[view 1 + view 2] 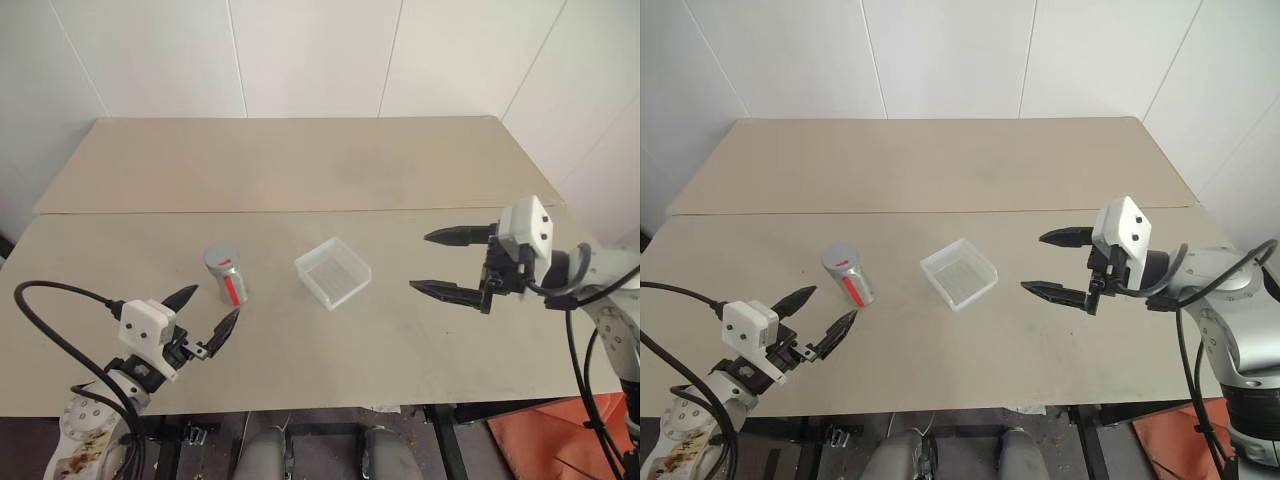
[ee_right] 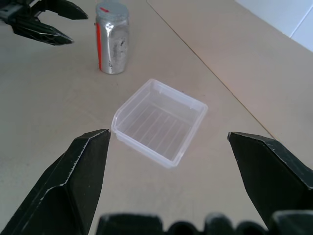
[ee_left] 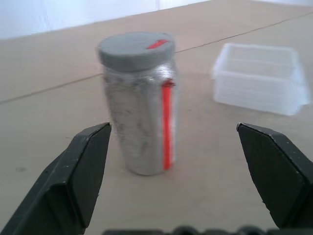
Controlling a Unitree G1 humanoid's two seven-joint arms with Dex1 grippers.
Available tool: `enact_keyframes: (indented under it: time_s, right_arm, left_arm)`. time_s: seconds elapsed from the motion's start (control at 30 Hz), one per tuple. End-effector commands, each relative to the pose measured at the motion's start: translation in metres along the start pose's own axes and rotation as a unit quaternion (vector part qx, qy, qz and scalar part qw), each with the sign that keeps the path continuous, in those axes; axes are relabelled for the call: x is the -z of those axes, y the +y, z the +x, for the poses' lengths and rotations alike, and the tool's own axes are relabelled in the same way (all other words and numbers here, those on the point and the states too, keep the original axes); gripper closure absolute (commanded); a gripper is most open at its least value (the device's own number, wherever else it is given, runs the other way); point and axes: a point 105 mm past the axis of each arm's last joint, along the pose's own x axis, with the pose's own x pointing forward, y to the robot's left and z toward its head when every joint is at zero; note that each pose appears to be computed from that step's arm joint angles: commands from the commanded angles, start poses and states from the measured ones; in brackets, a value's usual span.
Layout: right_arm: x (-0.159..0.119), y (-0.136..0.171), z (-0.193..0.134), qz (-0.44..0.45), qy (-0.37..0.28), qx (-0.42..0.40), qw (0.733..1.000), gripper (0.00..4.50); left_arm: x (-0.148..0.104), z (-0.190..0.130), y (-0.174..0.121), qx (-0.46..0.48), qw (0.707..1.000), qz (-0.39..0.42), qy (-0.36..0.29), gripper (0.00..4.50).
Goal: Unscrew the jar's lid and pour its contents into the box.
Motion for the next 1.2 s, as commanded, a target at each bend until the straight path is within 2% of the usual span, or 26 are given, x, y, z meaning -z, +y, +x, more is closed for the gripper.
enact_keyframes:
  time_s: [0.03,0.17,0.4,0.97,1.2]
  right_arm:
    - [-0.017,-0.003,0.0,-0.042,-0.023,0.002,0.999,0.0]
    - [-0.021,-0.001,0.001,-0.052,-0.028,-0.001,0.998,0.0]
    - [-0.026,0.005,0.0,-0.064,-0.035,-0.012,0.997,0.0]
    - [-0.029,0.013,-0.003,-0.07,-0.036,-0.015,0.997,0.0]
    - [-0.029,0.015,-0.005,-0.071,-0.036,-0.012,0.997,0.0]
  left_arm:
    - [-0.008,0.01,-0.013,-0.046,0.998,0.008,-0.037,0.03]
    - [-0.008,0.017,-0.022,-0.091,0.995,-0.01,-0.047,0.03]
    - [-0.007,0.024,-0.019,-0.193,0.98,-0.018,-0.048,0.03]
    - [-0.001,0.055,-0.023,-0.257,0.966,-0.011,-0.033,0.03]
    - [0.0,0.065,-0.026,-0.254,0.967,-0.012,-0.034,0.03]
